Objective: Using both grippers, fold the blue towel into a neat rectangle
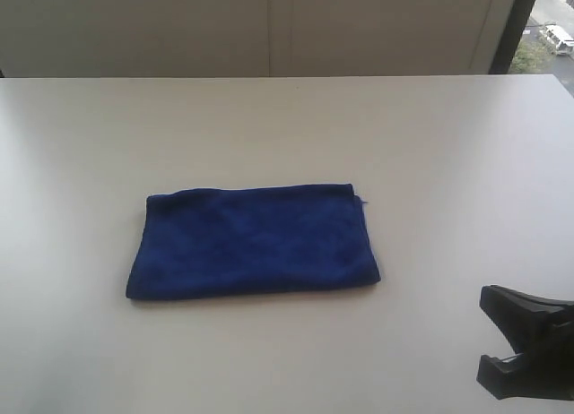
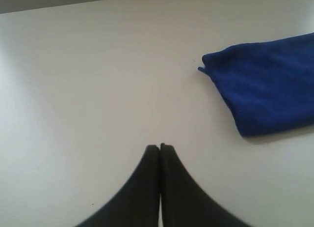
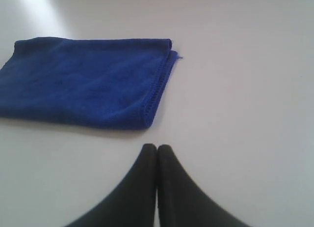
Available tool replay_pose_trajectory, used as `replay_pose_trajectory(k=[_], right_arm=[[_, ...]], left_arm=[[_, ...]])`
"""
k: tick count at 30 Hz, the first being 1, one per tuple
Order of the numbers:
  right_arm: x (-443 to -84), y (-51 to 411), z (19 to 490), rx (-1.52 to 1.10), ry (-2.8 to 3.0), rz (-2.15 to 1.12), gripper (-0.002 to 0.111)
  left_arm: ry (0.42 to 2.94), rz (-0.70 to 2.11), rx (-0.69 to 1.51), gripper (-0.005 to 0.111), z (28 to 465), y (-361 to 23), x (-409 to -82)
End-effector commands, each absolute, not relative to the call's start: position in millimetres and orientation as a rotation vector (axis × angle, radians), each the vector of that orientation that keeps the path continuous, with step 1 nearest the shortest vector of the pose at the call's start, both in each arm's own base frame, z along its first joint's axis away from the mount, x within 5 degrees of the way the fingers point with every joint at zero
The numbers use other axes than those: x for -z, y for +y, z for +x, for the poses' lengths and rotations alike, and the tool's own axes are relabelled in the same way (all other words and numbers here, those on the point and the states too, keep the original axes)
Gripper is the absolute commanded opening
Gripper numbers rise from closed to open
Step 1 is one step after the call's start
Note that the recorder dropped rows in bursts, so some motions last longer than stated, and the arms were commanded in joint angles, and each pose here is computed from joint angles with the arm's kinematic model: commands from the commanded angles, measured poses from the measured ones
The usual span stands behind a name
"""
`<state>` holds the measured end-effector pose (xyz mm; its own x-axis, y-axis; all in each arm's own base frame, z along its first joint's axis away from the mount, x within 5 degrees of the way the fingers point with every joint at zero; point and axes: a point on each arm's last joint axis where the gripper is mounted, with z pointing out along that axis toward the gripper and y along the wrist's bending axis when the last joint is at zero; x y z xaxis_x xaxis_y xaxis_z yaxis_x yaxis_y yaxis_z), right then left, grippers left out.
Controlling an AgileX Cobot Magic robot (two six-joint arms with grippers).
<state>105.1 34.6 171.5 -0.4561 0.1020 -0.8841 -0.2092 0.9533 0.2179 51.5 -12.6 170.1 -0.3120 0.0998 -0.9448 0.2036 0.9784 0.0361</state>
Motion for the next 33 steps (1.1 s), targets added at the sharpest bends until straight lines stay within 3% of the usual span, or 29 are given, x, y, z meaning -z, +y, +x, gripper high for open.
replay_pose_trajectory(k=[1,33], right_arm=[[-169.8,34.1,104.2,-0.352,2.020,-0.081,0.000],[-175.3,33.5,101.6,-0.364,1.970,-0.081,0.000]], left_arm=[[1.886,0.218,0.116,0.000,51.3,-13.1,-169.4],[1.885,0.218,0.116,0.000,51.3,-13.1,-169.5]])
